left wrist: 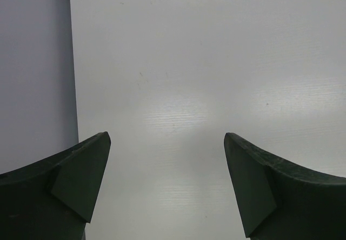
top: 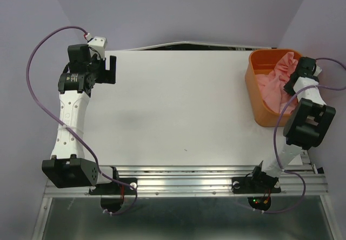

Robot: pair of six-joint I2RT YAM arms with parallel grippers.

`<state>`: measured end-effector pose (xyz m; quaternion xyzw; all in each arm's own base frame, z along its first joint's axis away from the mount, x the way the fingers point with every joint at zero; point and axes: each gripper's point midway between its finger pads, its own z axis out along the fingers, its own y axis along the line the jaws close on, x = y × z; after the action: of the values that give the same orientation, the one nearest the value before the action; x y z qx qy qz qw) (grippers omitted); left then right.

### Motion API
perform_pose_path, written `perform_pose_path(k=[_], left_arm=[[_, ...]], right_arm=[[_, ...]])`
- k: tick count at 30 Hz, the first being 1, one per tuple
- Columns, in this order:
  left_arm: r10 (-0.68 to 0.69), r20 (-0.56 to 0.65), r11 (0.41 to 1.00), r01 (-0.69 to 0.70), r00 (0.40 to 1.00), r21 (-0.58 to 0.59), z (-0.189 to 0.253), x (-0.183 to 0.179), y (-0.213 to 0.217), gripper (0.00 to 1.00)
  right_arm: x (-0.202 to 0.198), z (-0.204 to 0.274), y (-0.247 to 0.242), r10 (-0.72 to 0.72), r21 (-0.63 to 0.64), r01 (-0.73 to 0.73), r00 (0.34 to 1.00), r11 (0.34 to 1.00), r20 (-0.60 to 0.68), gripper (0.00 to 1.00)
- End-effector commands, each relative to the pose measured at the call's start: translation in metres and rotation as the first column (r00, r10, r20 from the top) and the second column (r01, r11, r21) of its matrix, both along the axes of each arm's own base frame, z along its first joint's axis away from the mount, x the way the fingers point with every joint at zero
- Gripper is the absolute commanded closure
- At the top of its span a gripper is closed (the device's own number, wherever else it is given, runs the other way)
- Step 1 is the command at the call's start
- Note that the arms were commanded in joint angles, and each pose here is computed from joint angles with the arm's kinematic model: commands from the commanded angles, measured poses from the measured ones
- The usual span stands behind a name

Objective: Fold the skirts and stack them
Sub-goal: Grab the skirt from the pile, then move the skirt to the center of the board

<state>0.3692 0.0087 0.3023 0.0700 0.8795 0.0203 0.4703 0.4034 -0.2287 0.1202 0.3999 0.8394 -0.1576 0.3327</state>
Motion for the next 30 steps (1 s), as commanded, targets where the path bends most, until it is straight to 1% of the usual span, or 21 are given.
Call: perform_pose_path(k=[1,3,5,6,9,10,11,12,16,17,18,19,20,21,22,23,24,25,26,28,30], left_arm=[[0.010,0.069,1.000,-0.010,0.998,0.001,0.023,0.004,0.001,0.01],[0.011,0.074,1.000,-0.012,0.997,0.008,0.024,0.005,0.002,0.01],[0.008,0.080,1.000,-0.009,0.997,0.010,0.027,0.006,0.002,0.02],[0.005,0.081,1.000,-0.006,0.997,0.008,0.028,0.007,0.001,0.02],[-0.011,0.088,1.000,0.011,0.996,-0.001,0.032,0.010,-0.002,0.02],[-0.012,0.082,1.000,0.013,0.997,-0.008,0.031,0.012,-0.003,0.02],[-0.015,0.089,1.000,0.017,0.996,-0.016,0.034,0.013,-0.005,0.01],[-0.020,0.086,0.999,0.022,0.996,-0.023,0.034,0.015,-0.006,0.01],[-0.029,0.095,0.998,0.034,0.995,-0.052,0.037,0.022,-0.011,0.02],[-0.028,0.107,0.998,0.034,0.994,-0.056,0.042,0.023,-0.011,0.02],[-0.024,0.108,0.997,0.031,0.994,-0.064,0.042,0.025,-0.012,0.02],[-0.023,0.108,0.997,0.031,0.994,-0.069,0.042,0.027,-0.012,0.01],[-0.020,0.113,0.997,0.028,0.993,-0.074,0.044,0.028,-0.013,0.02],[-0.021,0.121,0.997,0.030,0.992,-0.078,0.046,0.030,-0.013,0.02],[-0.021,0.122,0.996,0.032,0.992,-0.089,0.047,0.031,-0.014,0.02],[-0.022,0.128,0.995,0.035,0.992,-0.094,0.049,0.032,-0.015,0.02],[-0.017,0.133,0.994,0.032,0.991,-0.105,0.051,0.033,-0.015,0.02],[-0.015,0.140,0.993,0.031,0.990,-0.112,0.053,0.034,-0.015,0.02],[-0.023,0.152,0.992,0.042,0.988,-0.122,0.056,0.035,-0.017,0.02],[-0.017,0.174,0.987,0.045,0.985,-0.154,0.063,0.036,-0.016,0.02],[-0.014,0.193,0.983,0.049,0.981,-0.180,0.068,0.036,-0.015,0.02]], right_arm=[[0.019,0.032,0.007,0.053,0.020,-0.056,0.994,0.998,0.096,0.92],[0.023,0.064,0.014,0.106,0.005,-0.108,0.982,0.994,0.155,0.99],[0.029,0.097,0.027,0.177,0.004,-0.183,0.957,0.983,0.231,0.99],[0.032,0.137,0.029,0.208,-0.042,-0.205,0.930,0.978,0.302,0.99],[0.035,0.198,0.038,0.274,-0.103,-0.255,0.877,0.962,0.395,0.99],[0.037,0.240,0.038,0.294,-0.159,-0.249,0.841,0.955,0.455,0.99],[0.039,0.258,0.048,0.341,-0.167,-0.297,0.807,0.940,0.482,0.99],[0.038,0.300,0.052,0.367,-0.220,-0.295,0.758,0.930,0.539,0.99],[0.037,0.371,0.075,0.443,-0.288,-0.340,0.615,0.895,0.652,0.99],[0.034,0.407,0.086,0.490,-0.346,-0.352,0.527,0.870,0.694,0.99],[0.033,0.424,0.092,0.508,-0.371,-0.356,0.479,0.858,0.716,0.99],[0.032,0.449,0.099,0.519,-0.397,-0.351,0.395,0.848,0.758,0.99],[0.030,0.464,0.106,0.530,-0.414,-0.358,0.339,0.837,0.777,0.99],[0.024,0.486,0.121,0.560,-0.449,-0.386,0.253,0.806,0.789,0.99],[0.021,0.509,0.131,0.555,-0.466,-0.392,0.152,0.793,0.817,0.99],[0.016,0.522,0.140,0.555,-0.479,-0.408,0.089,0.778,0.827,0.99],[0.011,0.535,0.156,0.535,-0.473,-0.459,0.006,0.752,0.845,0.99],[0.007,0.546,0.169,0.531,-0.490,-0.477,-0.057,0.730,0.846,0.99],[-0.002,0.566,0.181,0.539,-0.540,-0.463,-0.149,0.702,0.829,0.99],[-0.018,0.595,0.220,0.523,-0.602,-0.477,-0.304,0.640,0.796,0.99],[-0.029,0.611,0.248,0.497,-0.630,-0.476,-0.389,0.613,0.776,0.99]])
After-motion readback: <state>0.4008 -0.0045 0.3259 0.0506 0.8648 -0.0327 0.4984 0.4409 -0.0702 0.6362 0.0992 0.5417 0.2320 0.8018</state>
